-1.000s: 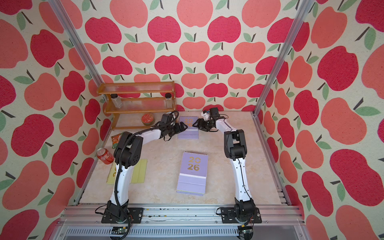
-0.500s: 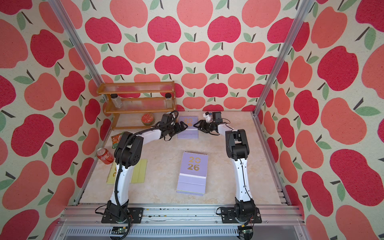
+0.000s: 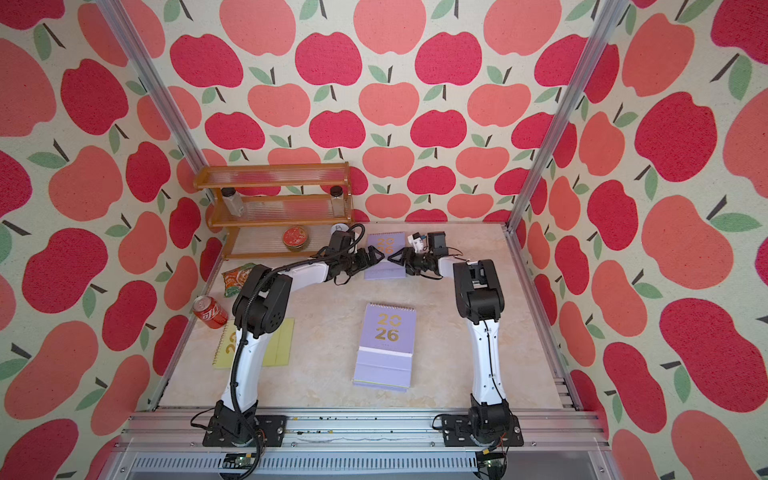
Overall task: Stack the calendars
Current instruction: Pick up the calendar at the center of the board.
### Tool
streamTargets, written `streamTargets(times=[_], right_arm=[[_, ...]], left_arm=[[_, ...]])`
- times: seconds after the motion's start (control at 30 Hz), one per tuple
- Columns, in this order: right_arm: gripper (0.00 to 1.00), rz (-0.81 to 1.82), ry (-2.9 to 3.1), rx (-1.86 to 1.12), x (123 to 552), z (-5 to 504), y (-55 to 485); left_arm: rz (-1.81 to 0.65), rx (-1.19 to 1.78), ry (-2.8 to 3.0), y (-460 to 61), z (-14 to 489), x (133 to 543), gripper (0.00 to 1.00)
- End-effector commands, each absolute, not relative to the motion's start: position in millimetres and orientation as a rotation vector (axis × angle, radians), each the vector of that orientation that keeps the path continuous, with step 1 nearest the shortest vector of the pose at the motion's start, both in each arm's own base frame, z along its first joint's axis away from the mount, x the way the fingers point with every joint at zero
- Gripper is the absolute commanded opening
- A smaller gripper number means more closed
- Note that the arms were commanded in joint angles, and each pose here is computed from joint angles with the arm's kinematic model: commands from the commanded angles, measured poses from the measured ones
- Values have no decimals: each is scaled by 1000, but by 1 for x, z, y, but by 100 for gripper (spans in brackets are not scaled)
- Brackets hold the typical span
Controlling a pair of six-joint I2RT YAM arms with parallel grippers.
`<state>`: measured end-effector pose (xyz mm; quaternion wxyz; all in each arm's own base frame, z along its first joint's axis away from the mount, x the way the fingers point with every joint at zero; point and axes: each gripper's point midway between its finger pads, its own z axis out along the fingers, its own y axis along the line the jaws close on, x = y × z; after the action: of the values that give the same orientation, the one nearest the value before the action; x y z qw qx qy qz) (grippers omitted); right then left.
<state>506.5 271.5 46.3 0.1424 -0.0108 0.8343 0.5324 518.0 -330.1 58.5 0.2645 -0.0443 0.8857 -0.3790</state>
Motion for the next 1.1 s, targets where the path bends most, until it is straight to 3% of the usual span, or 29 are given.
streamTargets(times=[0.0, 0.4, 0.5, 0.6, 0.7, 0.87, 1.07], right_arm=[[56, 1516, 2353, -5, 516, 65, 261], [52, 1491, 2276, 60, 536, 66, 249], [43, 1500, 2252, 74, 538, 66, 249], [22, 1503, 2245, 84, 539, 64, 249], [11, 1496, 2246, 94, 539, 61, 248], [0, 1491, 2236, 95, 538, 62, 246], [0, 1492, 2217, 87, 534, 73, 241]], left_arm=[[-1031, -139, 2461, -329, 38, 503, 100], [-1044, -141, 2464, -329, 36, 499, 100], [-1044, -141, 2462, -329, 37, 499, 100], [-1049, -138, 2460, -329, 38, 498, 100], [-1056, -125, 2456, -330, 40, 498, 100], [-1062, -113, 2444, -330, 45, 497, 100], [-1079, -85, 2399, -330, 68, 496, 100]])
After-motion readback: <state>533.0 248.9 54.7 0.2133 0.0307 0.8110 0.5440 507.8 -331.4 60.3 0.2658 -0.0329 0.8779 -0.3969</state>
